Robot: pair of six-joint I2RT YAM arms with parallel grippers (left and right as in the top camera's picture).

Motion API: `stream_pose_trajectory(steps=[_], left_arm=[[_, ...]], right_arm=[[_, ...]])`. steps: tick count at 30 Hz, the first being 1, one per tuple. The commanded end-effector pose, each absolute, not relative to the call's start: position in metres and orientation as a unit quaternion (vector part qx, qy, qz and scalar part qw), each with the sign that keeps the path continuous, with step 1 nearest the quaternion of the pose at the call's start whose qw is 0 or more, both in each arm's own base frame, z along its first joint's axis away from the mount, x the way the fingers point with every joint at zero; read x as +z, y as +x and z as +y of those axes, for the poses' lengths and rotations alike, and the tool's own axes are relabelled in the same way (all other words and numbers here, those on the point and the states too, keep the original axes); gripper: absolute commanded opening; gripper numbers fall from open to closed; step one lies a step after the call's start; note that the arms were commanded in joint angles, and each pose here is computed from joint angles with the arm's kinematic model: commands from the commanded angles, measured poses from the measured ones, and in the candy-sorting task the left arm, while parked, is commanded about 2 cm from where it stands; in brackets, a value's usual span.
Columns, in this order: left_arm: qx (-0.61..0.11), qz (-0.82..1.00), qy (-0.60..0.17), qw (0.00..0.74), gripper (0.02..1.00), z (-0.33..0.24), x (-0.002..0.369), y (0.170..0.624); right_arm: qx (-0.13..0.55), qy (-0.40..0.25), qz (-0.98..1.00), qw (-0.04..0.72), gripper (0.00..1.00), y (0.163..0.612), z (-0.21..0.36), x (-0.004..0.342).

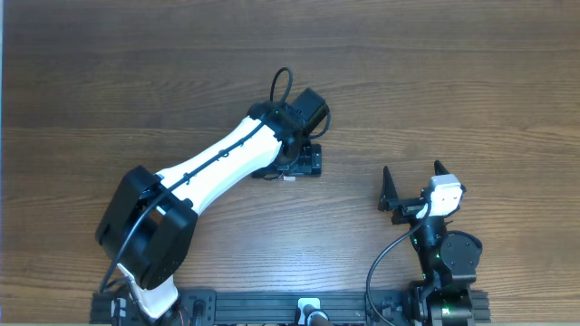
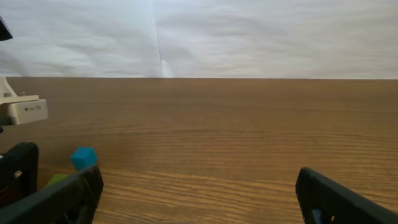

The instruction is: Stack Cubes

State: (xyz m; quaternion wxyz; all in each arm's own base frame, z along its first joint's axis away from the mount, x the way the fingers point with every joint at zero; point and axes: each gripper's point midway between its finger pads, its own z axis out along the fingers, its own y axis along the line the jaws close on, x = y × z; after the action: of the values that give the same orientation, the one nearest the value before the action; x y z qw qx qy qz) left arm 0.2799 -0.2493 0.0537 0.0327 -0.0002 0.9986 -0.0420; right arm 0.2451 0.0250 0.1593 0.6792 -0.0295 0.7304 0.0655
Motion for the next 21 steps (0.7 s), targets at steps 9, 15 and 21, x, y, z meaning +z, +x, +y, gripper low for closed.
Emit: stream_pose_trajectory(steps=[9, 15, 21], left_arm=[[-0.073, 0.973, -0.065, 0.21, 0.998, -0.231, 0.136, 0.338], [-0.14, 0.906, -0.117, 0.383, 0.998, -0.182, 0.257, 0.378], [-0.15, 0.828, -0.134, 0.524, 0.996, -0.117, 0.365, 0.359]], right_arm=[[0.062, -0.029, 0.732, 0.678, 0.993, 0.245, 0.024, 0.157], [0.062, -0.029, 0.732, 0.678, 0.991, 0.245, 0.024, 0.157], [0.062, -0.029, 0.732, 0.678, 0.991, 0.245, 0.024, 0.157]])
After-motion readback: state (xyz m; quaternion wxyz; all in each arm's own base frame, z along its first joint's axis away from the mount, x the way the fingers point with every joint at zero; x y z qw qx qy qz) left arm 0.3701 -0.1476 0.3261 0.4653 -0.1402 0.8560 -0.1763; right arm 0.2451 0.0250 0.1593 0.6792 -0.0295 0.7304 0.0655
